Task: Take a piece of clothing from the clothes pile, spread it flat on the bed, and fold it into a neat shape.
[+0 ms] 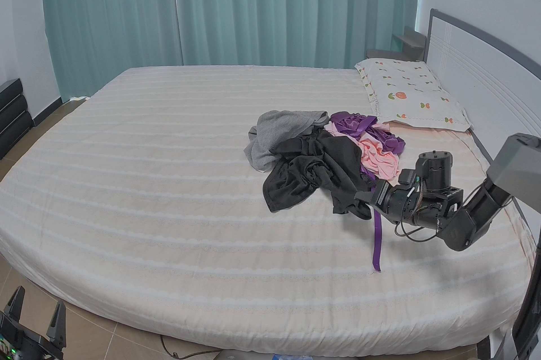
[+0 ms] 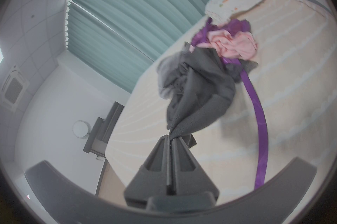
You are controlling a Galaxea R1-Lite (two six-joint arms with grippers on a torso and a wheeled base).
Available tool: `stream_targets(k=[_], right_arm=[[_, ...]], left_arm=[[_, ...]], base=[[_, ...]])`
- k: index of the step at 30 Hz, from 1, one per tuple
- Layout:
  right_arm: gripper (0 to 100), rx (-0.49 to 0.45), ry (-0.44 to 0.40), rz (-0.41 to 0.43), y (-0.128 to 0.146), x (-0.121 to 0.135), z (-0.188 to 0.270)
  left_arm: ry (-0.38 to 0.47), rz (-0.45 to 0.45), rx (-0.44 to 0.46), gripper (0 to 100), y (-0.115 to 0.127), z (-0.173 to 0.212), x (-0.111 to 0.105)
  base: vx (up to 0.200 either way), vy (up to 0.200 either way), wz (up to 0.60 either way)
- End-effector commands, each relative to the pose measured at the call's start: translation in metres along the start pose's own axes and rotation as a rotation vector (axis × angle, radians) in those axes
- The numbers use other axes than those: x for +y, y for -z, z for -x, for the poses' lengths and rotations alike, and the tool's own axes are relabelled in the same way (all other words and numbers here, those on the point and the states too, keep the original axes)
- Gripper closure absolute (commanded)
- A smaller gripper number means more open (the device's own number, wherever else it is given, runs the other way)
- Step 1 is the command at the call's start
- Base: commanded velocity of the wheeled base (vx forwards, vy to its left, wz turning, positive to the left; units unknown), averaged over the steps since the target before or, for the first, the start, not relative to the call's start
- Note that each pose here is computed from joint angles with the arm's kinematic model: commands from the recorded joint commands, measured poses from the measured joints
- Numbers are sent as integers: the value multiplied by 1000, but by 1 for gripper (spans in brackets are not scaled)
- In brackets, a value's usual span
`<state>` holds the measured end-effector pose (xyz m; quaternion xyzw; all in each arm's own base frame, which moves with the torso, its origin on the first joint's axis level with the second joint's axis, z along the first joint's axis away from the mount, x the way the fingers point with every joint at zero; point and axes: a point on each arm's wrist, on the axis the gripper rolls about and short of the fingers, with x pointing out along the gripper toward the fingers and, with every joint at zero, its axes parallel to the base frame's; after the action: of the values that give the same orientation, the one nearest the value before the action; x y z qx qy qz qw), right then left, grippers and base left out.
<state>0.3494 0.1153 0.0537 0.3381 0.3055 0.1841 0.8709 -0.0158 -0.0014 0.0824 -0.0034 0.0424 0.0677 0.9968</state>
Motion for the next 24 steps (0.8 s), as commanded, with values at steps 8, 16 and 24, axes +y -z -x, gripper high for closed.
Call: stream_targets(k=[8,16,24], right_arm=[[100,-218,-330,144,-12,107,121],[100,-345,-479,272,-24,146,165],[100,-385,-517,314,-27,156,177]], left_arm=[[-1,0,18,0,5,-1,0],[1,-1,16,0,5,-1,0],[82,-19,40,0,4,-3,0]], base=[[0,0,0],[0,0,0],[0,0,0]])
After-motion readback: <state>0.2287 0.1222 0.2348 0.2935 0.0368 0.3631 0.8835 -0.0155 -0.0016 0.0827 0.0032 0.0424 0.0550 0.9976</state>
